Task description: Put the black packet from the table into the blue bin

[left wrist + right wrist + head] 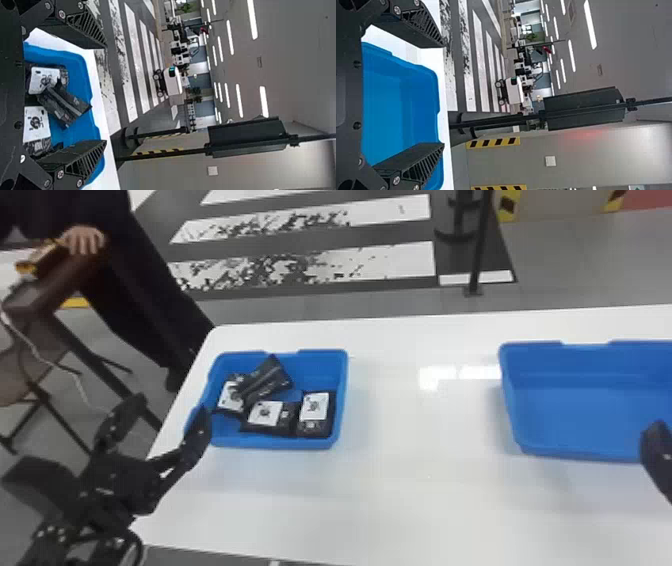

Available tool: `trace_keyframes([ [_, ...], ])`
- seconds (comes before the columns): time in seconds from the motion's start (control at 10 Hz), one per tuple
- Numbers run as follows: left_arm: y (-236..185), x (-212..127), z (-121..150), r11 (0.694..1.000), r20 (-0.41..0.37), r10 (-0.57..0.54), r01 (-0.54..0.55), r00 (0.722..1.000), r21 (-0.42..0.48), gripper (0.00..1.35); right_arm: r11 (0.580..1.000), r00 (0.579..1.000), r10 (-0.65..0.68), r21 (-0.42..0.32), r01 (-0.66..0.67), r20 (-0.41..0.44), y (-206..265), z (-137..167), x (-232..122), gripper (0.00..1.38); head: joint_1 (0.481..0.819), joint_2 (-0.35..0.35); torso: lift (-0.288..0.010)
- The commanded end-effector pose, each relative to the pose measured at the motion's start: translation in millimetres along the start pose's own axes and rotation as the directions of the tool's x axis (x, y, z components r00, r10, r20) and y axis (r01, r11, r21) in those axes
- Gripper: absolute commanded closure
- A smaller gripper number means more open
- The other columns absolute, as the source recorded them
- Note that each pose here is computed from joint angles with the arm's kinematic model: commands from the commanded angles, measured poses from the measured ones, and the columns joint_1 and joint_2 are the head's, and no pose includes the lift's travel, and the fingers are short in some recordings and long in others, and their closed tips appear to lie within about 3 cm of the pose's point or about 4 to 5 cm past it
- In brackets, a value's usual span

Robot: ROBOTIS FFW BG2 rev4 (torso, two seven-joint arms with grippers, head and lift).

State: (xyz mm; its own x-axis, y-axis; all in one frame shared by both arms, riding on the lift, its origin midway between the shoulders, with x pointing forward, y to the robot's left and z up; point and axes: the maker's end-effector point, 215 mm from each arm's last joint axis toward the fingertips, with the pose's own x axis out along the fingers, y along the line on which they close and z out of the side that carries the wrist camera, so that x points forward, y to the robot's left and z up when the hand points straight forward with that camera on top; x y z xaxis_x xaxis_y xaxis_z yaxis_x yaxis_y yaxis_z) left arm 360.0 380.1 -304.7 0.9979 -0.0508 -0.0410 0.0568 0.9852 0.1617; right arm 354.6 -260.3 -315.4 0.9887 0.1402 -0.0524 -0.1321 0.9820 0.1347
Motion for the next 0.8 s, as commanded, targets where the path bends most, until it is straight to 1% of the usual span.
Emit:
trace_keyframes([
  [0.0,-18.8,-15.8,1.8,0.996,0.029,0.003,0.0,1.0,-0.088,0.19,1.0,1.0,-0.001,0.001,0.001,-0.002,0.0,-0.9,-0.9,0.13,0.695,0.196,-0.11],
  [0.2,-28.8,-31.8,16.2,0.988,0.051,0.063,-0.055,0.997,-0.147,0.19,1.0,1.0,0.0,0.006,0.0,-0.003,0.9,-0.3,-3.3,0.13,0.695,0.18,-0.11],
  [0.3,-27.4,-34.9,17.5,0.987,0.056,0.07,-0.06,0.996,-0.15,0.19,1.0,1.0,0.0,0.008,0.0,-0.003,1.2,0.2,-3.9,0.13,0.695,0.171,-0.11],
  [0.5,-28.1,-37.1,14.2,0.985,0.045,0.073,-0.065,0.996,-0.16,0.19,1.0,1.0,0.0,0.008,0.0,-0.003,1.2,0.2,-3.9,0.13,0.695,0.161,-0.11],
  [0.7,-38.0,-33.9,10.6,0.978,0.039,0.061,-0.051,0.997,-0.203,0.19,1.0,1.0,0.0,0.008,0.0,-0.003,1.2,0.2,-3.9,0.13,0.695,0.158,-0.11],
])
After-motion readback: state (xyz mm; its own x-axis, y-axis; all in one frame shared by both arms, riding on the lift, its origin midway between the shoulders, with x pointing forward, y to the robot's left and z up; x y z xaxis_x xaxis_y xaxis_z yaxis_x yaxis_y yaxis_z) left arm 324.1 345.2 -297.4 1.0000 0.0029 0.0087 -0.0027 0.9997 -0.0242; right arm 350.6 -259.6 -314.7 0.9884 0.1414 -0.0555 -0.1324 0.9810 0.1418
